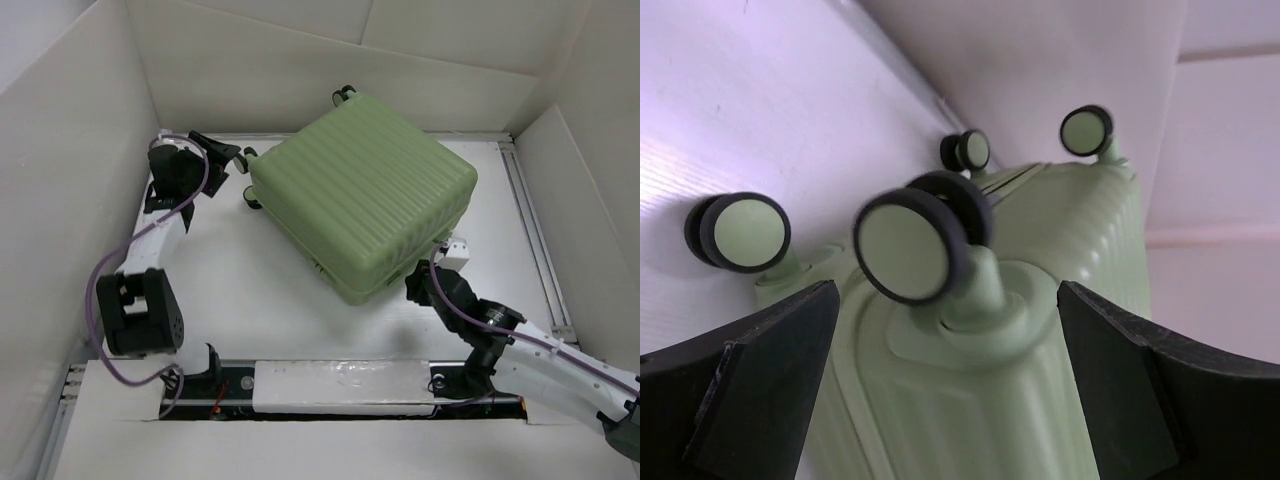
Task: Pack the luggage
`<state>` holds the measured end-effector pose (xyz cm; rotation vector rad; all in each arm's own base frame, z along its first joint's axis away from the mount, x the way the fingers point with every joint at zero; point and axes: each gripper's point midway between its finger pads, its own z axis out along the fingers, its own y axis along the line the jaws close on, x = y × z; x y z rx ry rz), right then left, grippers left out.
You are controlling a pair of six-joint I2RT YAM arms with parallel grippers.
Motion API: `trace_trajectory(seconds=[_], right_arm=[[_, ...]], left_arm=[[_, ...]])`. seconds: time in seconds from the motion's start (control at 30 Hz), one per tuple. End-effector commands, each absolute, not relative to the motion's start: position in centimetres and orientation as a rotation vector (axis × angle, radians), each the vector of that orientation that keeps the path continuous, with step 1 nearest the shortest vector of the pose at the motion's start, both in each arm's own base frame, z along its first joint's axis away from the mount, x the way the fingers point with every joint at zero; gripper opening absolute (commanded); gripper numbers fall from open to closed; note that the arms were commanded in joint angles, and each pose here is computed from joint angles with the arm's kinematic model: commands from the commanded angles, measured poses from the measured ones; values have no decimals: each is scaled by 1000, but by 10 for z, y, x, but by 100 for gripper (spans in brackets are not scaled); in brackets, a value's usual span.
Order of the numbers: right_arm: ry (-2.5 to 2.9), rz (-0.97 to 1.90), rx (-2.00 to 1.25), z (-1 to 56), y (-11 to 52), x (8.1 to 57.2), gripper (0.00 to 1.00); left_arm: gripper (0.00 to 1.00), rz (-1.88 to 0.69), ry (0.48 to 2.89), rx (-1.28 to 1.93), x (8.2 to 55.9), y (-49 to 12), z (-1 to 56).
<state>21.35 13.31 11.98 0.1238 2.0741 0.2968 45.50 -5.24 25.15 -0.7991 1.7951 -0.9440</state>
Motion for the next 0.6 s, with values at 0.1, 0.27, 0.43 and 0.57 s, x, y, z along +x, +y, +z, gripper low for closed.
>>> trace_trajectory(seconds=[0.1,0.27,0.43,0.57], right_arm=[[2018,366,126,127,141,221,54],[2024,382,91,120,146,227,53],[2013,381,72,120,150,241,46],[1990,377,45,124,148,260,35]], left_arm=[[88,-1164,1759,-609,479,-73,285],[88,-1192,1766,-613,501,-81,274],[75,-1267,1759,-593,512,-97,267],[19,-1371,1735,-592,510,-108,256]])
